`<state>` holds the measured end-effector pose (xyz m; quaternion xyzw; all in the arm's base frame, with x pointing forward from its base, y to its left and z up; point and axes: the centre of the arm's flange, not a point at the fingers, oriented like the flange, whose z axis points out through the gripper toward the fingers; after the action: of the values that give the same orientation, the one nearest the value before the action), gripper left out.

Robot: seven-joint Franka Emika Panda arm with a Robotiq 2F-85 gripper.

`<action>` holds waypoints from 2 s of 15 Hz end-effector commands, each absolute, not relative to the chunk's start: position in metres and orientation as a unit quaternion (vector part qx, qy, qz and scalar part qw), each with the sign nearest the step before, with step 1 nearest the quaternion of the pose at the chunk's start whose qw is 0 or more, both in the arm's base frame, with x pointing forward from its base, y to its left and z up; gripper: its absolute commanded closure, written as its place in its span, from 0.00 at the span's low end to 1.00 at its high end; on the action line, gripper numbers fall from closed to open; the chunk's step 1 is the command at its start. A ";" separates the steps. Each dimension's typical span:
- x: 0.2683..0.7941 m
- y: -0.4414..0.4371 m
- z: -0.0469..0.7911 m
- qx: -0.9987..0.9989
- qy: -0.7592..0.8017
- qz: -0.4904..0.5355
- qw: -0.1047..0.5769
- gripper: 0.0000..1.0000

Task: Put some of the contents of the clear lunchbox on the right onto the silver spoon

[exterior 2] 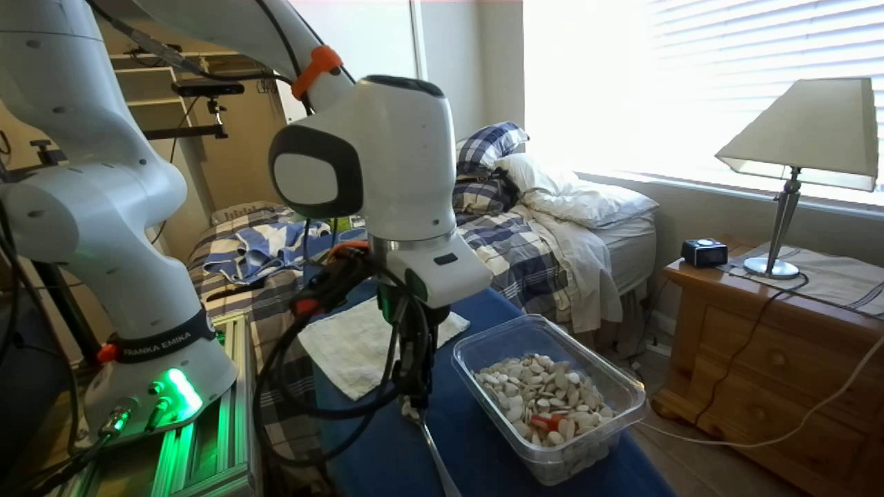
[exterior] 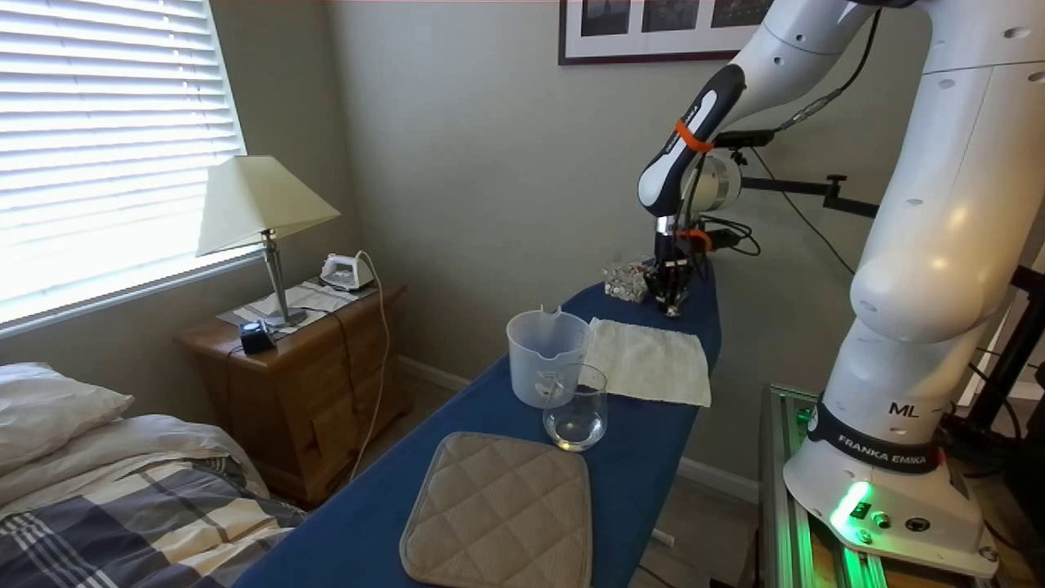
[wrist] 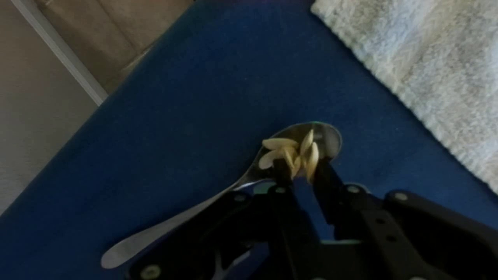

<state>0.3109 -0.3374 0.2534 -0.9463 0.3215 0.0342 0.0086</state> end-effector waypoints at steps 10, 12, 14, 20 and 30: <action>0.308 -0.337 0.253 -0.949 0.315 0.026 0.012 0.30; 0.308 -0.336 0.254 -0.949 0.314 0.026 0.013 0.29; 0.308 -0.335 0.256 -0.949 0.313 0.026 0.014 0.29; 0.322 -0.324 0.300 -0.953 0.303 0.003 0.021 0.31; 0.391 -0.345 0.356 -0.951 0.300 -0.068 -0.003 0.32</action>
<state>0.3649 -0.3279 0.3591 -0.9558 0.2879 -0.0598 -0.0012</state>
